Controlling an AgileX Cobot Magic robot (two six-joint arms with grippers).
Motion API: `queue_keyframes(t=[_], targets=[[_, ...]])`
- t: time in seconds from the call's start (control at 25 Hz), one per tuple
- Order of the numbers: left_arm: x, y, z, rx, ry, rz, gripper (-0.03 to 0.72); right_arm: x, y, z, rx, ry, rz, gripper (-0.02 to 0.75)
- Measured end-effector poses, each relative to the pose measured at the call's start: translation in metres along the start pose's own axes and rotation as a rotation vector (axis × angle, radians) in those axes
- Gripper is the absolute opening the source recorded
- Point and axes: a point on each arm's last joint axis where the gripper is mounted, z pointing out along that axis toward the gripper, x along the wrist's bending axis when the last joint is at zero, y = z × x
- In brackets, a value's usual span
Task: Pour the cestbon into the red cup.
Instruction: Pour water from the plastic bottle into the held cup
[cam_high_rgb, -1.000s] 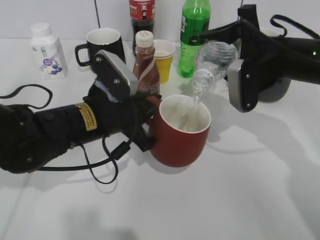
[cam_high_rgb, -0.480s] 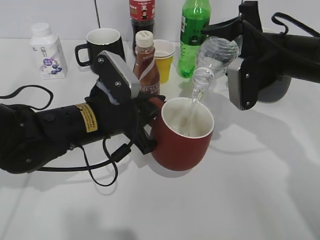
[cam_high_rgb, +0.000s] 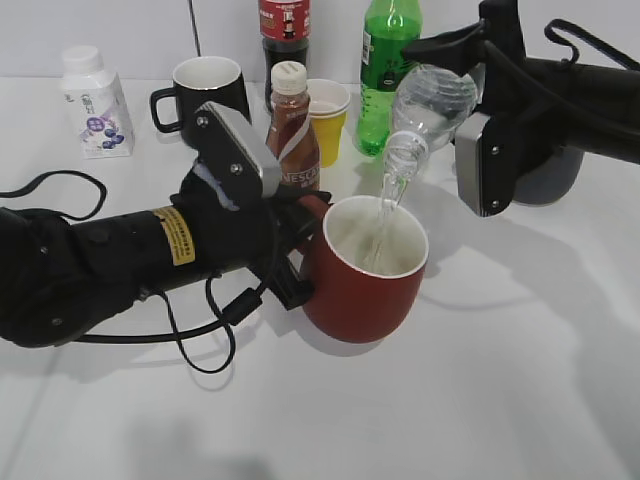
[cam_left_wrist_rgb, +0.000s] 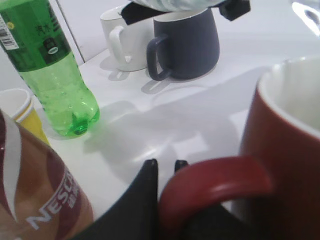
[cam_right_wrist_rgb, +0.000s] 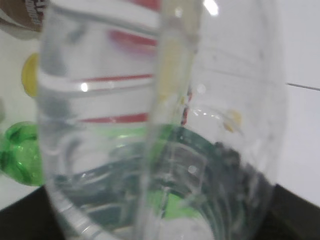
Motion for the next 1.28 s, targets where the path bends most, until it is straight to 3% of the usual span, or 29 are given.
queue_keyframes(t=[1.28], targets=[[-0.0001,-0.0003,0.0000,0.003,-0.001,0.001,0.060,-0.0022,0.0002,0.0000,-0.001,-0.024,-0.044,0.480]])
